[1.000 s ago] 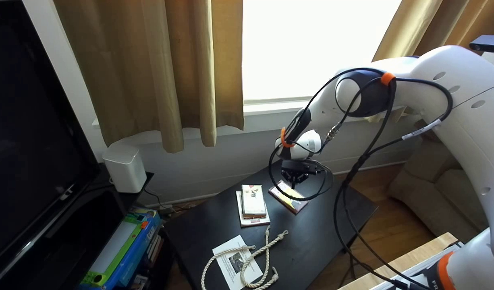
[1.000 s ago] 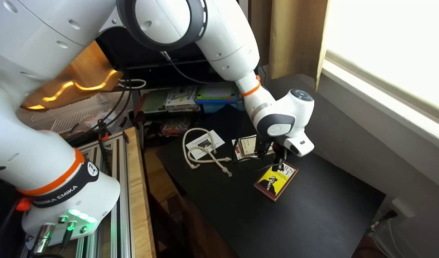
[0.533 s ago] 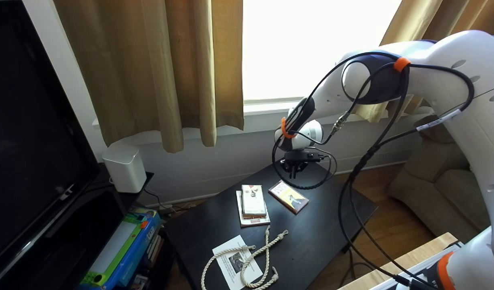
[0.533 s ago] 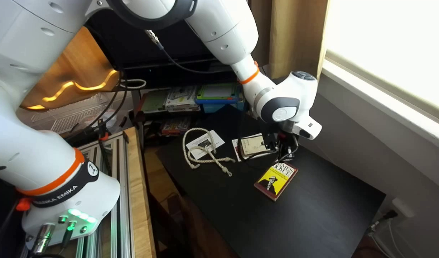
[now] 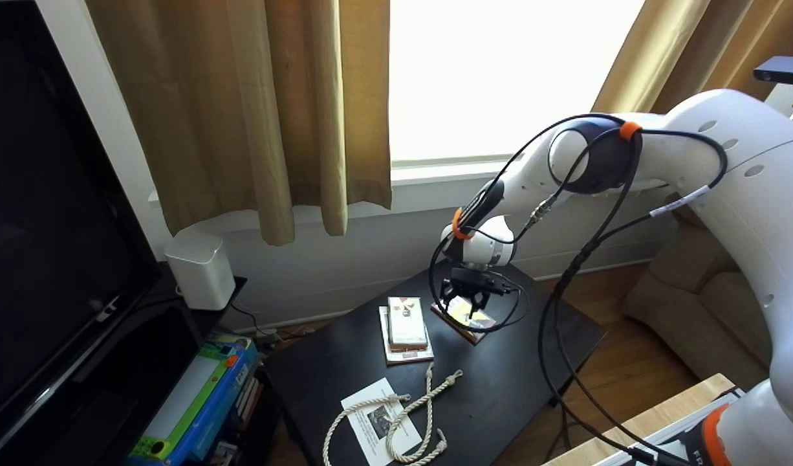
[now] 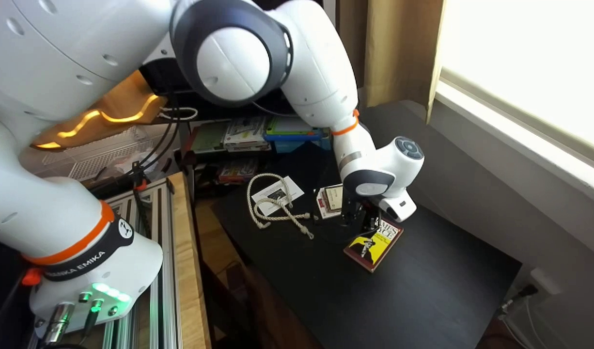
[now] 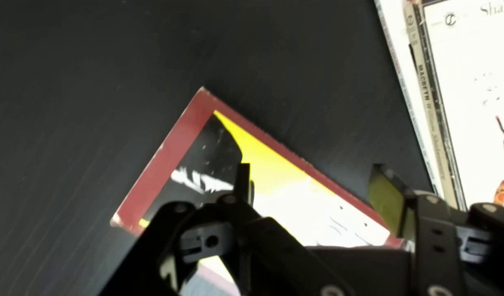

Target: Turn the yellow book around

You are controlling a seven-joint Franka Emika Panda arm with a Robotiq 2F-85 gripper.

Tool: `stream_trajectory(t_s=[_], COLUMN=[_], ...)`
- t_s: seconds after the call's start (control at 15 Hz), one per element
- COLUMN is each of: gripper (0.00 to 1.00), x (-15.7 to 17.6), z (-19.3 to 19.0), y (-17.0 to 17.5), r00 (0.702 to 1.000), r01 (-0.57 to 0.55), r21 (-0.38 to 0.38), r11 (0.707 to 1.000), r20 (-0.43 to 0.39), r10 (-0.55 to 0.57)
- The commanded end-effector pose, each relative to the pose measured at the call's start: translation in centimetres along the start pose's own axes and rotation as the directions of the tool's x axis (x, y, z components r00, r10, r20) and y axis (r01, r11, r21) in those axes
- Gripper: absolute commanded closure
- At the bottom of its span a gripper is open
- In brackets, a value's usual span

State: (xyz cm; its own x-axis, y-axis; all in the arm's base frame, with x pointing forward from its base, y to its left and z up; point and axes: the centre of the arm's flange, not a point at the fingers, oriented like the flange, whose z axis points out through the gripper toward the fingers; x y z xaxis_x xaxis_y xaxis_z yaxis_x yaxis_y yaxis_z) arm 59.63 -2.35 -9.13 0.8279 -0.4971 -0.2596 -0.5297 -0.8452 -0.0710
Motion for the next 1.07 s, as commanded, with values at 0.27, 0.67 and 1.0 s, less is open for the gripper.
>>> stream_trajectory(t_s=[0.27,0.67,1.0], gripper=[0.0,0.0,0.0], x=[1.3,-0.2,-0.4], z=[4.4,1.9,-1.2], y=[-1.1,-3.6,-2.8], r00=[0.999,0.98,0.966], r01=[0.033,0.198,0.253], r21=[0.058,-0.031,-0.218], r11=[0.998,0.98,0.943], r20=[-0.035,-0.008,0.003], r10=[-0.031,-0.198,-0.258])
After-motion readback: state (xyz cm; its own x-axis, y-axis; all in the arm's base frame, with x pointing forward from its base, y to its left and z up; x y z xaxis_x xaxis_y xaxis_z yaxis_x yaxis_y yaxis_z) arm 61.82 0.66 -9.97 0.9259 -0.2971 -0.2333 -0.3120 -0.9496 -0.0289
